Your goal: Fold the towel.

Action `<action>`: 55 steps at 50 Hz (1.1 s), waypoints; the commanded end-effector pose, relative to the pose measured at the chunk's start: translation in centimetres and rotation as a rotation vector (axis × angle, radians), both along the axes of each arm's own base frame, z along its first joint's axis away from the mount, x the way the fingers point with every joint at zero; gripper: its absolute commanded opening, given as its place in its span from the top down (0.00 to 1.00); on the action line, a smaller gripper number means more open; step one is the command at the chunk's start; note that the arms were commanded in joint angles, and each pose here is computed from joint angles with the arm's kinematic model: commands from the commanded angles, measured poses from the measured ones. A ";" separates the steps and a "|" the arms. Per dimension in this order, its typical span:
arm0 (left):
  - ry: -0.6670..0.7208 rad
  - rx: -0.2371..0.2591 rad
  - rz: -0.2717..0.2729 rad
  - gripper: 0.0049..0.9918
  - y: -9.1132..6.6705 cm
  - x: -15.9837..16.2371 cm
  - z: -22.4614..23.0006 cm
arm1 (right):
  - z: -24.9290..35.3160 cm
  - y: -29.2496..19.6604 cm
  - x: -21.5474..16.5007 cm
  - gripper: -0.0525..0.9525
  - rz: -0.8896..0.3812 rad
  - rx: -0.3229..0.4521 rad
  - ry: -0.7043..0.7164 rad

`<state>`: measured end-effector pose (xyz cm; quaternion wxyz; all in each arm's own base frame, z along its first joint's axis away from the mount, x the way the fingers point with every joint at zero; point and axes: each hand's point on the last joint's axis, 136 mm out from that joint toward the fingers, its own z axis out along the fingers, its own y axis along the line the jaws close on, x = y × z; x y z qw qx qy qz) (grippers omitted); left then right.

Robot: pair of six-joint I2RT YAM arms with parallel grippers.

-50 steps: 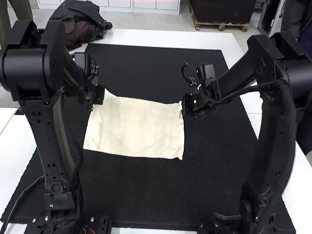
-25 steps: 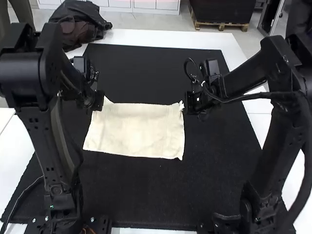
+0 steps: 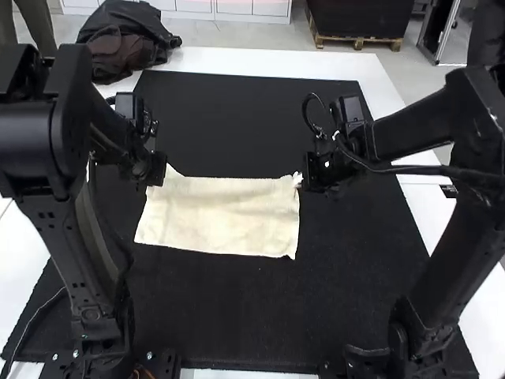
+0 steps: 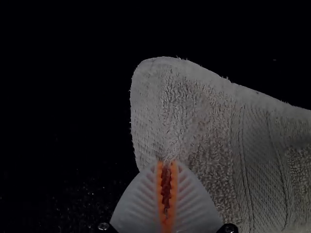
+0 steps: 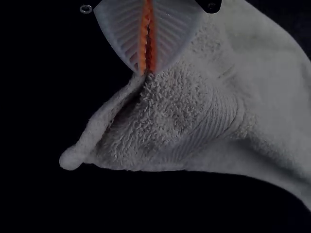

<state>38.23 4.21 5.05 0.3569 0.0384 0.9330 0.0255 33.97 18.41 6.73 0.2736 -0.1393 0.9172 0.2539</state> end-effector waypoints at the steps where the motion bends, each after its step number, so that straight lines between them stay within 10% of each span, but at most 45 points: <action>1: -0.041 0.009 0.002 0.98 0.2 0.1 1.5 | 1.5 -0.2 -0.5 0.97 -0.007 0.028 -0.023; 55: 0.025 0.009 -0.004 0.98 -0.8 -7.0 1.0 | -2.6 -2.0 -7.3 0.97 0.024 -0.010 0.110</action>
